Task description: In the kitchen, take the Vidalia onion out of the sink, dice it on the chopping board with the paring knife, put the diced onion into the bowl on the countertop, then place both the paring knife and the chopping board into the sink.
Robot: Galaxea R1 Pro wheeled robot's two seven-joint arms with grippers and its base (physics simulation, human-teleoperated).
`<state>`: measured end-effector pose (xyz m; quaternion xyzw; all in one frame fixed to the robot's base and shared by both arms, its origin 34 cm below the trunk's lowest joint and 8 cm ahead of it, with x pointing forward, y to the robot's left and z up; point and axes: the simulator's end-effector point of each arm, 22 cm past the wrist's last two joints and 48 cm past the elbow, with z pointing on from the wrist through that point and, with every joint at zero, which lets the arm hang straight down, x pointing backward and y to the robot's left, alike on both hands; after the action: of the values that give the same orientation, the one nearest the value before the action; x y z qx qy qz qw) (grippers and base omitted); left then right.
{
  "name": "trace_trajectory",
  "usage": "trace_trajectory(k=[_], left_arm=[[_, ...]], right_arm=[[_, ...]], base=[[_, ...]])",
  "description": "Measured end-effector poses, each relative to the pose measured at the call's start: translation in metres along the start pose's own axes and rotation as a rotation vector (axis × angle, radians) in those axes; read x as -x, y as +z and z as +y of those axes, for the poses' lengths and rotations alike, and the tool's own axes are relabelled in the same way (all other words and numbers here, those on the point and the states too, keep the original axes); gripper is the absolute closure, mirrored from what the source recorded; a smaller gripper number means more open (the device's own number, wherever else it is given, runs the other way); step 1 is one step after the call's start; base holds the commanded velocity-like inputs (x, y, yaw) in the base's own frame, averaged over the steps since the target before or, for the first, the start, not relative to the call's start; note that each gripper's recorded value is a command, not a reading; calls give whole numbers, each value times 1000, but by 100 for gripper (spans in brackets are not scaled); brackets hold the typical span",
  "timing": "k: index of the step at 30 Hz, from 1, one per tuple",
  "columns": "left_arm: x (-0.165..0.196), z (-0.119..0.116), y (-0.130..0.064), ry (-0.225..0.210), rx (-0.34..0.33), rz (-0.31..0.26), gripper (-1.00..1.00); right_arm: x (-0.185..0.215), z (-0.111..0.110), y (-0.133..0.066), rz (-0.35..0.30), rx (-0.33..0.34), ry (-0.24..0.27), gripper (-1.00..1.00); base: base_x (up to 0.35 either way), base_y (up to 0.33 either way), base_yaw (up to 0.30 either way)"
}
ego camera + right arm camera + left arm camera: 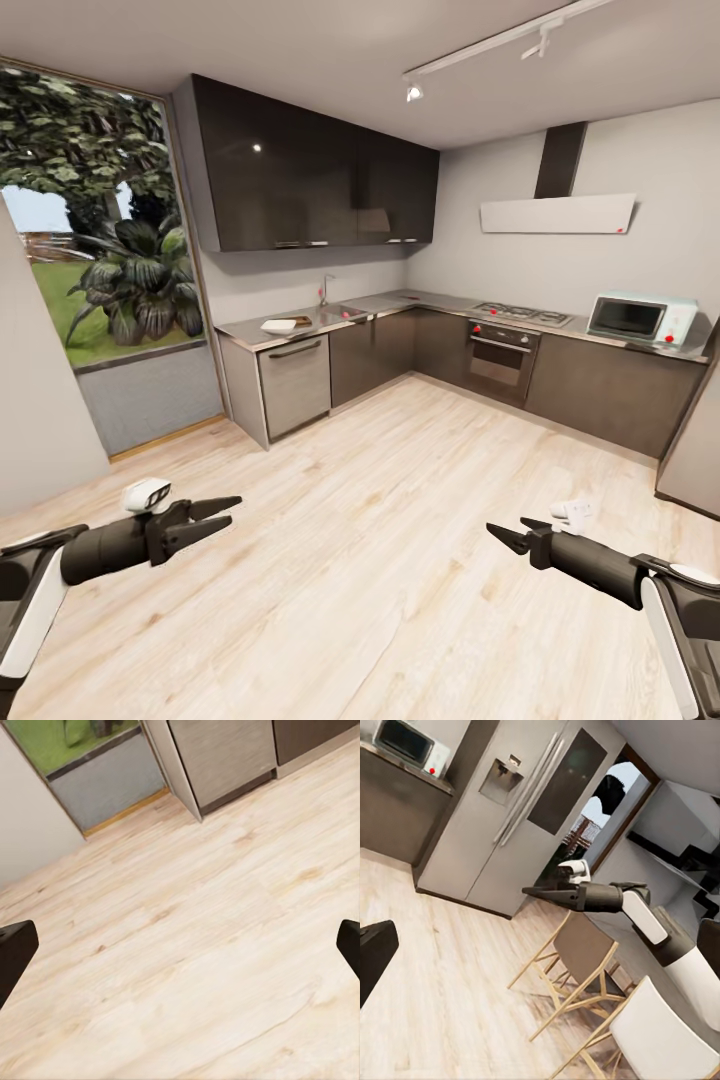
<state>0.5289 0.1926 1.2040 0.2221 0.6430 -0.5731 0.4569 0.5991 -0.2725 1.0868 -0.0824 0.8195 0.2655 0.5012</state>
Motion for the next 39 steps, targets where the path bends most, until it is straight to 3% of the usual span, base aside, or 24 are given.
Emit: trace_trajectory(k=[4, 11, 18, 39], left_arm=[[3, 8, -4, 28, 25, -22, -100], [2, 9, -4, 29, 30, -21, -100], [1, 11, -5, -9, 36, -17, -100], [-8, 24, -4, -57, 55, -7, -100]], right_arm=[[0, 0, 0, 0, -1, 0, -100], [2, 2, 0, -6, 4, -7, -100], [5, 2, -2, -18, 9, -8, -100], [-5, -4, 3, 5, 1, 6, -100]], base=[[8, 0, 0], [248, 0, 0], [326, 0, 0], [325, -71, 66]])
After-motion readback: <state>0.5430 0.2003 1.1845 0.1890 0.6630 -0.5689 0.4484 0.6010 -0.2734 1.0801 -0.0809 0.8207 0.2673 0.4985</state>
